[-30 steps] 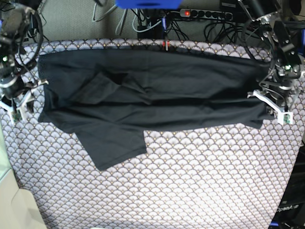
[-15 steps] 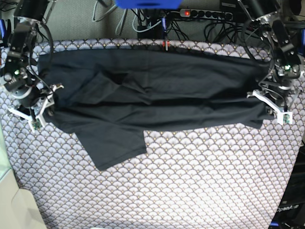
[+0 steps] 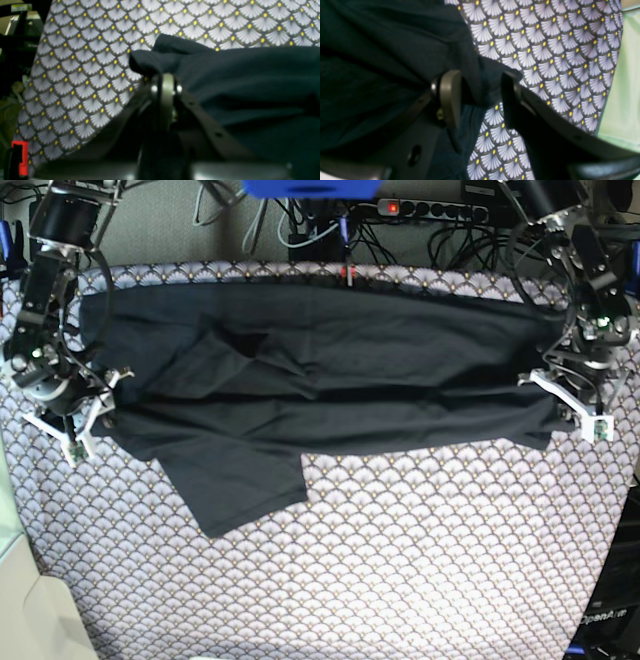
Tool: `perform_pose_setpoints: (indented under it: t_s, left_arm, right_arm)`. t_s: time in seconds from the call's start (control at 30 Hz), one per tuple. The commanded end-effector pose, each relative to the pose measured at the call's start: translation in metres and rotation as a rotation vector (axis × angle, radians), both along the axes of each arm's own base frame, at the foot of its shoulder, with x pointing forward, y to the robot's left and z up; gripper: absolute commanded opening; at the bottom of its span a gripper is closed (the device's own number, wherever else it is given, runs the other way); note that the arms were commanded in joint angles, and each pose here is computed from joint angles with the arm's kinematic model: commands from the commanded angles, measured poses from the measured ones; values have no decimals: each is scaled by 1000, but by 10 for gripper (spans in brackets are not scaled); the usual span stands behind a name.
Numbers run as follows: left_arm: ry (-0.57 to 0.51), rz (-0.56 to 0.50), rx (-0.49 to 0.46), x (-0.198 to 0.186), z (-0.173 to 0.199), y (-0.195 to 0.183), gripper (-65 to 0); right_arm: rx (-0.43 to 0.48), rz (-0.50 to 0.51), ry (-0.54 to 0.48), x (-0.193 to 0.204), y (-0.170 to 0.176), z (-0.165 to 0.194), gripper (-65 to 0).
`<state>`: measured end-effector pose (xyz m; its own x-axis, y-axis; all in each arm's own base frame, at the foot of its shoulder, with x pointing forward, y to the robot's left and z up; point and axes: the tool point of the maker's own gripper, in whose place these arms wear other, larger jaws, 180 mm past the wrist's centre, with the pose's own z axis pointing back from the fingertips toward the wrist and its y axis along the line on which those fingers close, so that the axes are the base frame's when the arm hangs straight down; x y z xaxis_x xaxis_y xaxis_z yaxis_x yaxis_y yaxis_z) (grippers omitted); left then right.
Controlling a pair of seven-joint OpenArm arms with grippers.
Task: Fold the T-shirt properly
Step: 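Pull the folded layer back toward the arms with both grippers, then drag the folded band further toward the arms with both grippers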
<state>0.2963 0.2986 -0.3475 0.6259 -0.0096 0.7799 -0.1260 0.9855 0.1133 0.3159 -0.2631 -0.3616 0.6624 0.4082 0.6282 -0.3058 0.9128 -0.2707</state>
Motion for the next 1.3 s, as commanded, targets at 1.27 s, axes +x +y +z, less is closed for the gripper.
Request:
perform_pose_setpoints:
  t_s: [1.27]
  left_arm:
    - [10, -55, 148, -34, 38, 29, -650]
  right_arm:
    - [3, 62, -111, -97, 2, 27, -650]
